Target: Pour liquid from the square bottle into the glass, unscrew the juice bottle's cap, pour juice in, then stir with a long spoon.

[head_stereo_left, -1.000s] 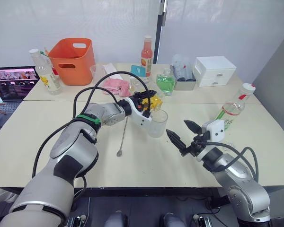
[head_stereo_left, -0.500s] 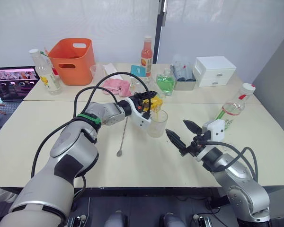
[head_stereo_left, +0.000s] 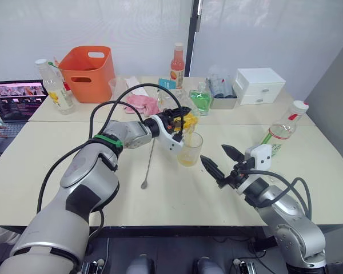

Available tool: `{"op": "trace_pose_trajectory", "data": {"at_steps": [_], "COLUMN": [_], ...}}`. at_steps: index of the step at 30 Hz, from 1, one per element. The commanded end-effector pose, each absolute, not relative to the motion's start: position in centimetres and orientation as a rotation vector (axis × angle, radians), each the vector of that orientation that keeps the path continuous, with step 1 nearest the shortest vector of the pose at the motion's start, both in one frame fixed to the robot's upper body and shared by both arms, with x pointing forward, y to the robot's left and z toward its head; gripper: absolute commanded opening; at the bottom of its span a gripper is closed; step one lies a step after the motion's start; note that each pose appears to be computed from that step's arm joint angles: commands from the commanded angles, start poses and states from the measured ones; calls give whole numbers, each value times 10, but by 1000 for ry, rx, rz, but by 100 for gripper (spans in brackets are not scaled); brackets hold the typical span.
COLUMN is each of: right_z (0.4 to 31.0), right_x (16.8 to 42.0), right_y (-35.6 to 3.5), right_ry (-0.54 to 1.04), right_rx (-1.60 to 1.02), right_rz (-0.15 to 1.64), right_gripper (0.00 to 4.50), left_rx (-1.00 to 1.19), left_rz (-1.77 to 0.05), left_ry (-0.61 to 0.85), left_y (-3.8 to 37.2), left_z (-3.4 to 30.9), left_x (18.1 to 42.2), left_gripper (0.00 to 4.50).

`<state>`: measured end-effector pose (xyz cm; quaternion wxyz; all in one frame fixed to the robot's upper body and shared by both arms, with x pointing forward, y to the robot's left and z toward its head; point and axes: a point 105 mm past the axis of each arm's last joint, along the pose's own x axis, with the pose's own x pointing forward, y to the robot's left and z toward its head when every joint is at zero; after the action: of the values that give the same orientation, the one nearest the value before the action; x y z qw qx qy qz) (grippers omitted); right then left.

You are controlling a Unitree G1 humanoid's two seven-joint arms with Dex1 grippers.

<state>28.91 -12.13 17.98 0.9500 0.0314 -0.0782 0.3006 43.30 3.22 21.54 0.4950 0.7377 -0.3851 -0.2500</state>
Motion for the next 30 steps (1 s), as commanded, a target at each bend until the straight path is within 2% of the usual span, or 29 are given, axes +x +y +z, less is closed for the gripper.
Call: {"op": "trace_pose_trajectory", "data": {"at_steps": [1,14,20,28,30], "right_z": [196,197,196,195,194], "right_x": [285,285,285,286,286], "right_y": [-122,-123,-124,-124,-124], "right_ry": [-228,-231,-227,-222,-220], "right_rx": [55,56,55,55,53], "right_rz": [610,604,600,597,598], "right_gripper": [450,450,450,450,450], "left_rx": [1764,1758,1626,1532,1425], "left_rz": [-504,-511,-563,-632,-637], "left_ry": [-1055,-1032,-885,-807,-773], "left_y": [22,22,25,25,26], "left_z": [254,251,241,237,244], "left_x": [430,431,436,434,435], "left_gripper": [282,282,282,282,282]}}
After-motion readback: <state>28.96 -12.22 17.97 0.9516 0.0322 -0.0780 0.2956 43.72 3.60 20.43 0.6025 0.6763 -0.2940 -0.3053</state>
